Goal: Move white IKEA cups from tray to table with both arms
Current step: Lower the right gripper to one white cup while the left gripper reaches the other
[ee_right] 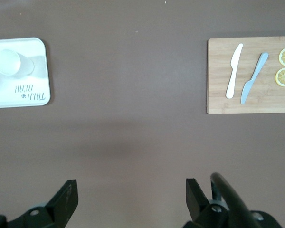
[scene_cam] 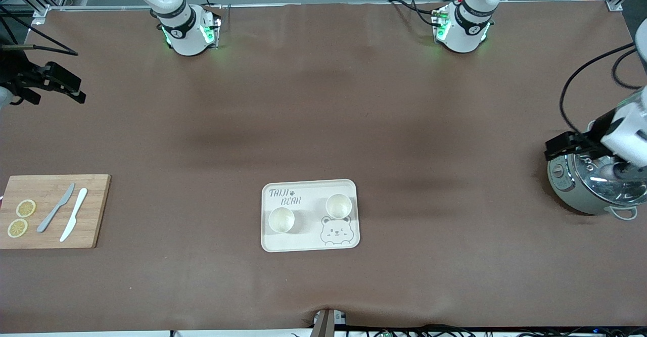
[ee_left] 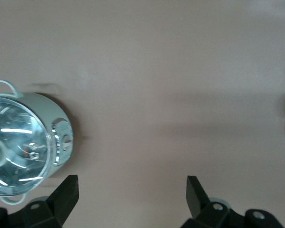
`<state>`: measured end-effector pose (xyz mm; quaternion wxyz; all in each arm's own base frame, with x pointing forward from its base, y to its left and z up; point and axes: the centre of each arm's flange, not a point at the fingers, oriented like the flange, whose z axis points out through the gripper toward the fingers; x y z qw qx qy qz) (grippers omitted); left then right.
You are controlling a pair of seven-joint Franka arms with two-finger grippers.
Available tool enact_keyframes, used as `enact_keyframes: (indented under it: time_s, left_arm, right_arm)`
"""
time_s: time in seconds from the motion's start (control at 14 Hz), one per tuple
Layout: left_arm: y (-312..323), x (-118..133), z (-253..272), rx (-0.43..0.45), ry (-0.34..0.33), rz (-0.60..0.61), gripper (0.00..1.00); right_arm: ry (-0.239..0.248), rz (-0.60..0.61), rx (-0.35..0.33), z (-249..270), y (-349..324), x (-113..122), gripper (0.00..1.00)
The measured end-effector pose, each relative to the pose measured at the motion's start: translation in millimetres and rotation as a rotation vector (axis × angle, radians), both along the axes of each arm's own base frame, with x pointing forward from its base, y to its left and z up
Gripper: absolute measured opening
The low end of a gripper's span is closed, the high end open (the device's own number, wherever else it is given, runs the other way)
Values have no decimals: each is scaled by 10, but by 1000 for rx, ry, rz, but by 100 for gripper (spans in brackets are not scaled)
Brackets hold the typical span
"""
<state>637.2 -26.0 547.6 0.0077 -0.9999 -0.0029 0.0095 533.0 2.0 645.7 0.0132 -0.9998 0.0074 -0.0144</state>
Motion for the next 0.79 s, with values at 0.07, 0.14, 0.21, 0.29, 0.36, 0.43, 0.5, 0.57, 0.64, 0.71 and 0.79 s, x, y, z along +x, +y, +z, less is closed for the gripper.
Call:
enact_keyframes:
  time_s: [0.07,0.14,0.21,0.29,0.36,0.43,0.5,0.57,0.64,0.71,0.79]
  left_arm:
    - [-91,48,-157,2,23,-7,100]
    - [-202,104,-313,4,36,-15,100]
    - [-317,176,-459,5,32,-28,100]
    - [-430,231,-583,5,28,-39,100]
    - [-537,276,-701,6,26,-38,100]
    - [-632,321,-805,7,17,-23,100]
    - [-730,361,-907,7,8,-7,100]
    - [-829,396,-1013,7,1,9,100]
    - [-936,430,-1122,6,-8,31,100]
    - [-1029,466,-1224,5,-22,61,100]
    - [-1129,504,-1325,1,-39,94,100]
  right_arm:
    - [-7,-22,7,-13,73,28,100]
    - [-6,-49,20,-51,195,70,100]
    - [2,-80,39,-118,355,139,100]
    - [14,-106,54,-198,537,229,100]
    - [25,-125,60,-285,743,340,100]
    - [32,-142,60,-379,964,465,100]
    - [34,-159,59,-487,1196,599,100]
    - [28,-177,60,-622,1416,733,100]
    - [17,-192,64,-790,1626,863,100]
    - [4,-206,69,-981,1816,976,100]
    - [-7,-220,73,-1187,2001,1067,100]
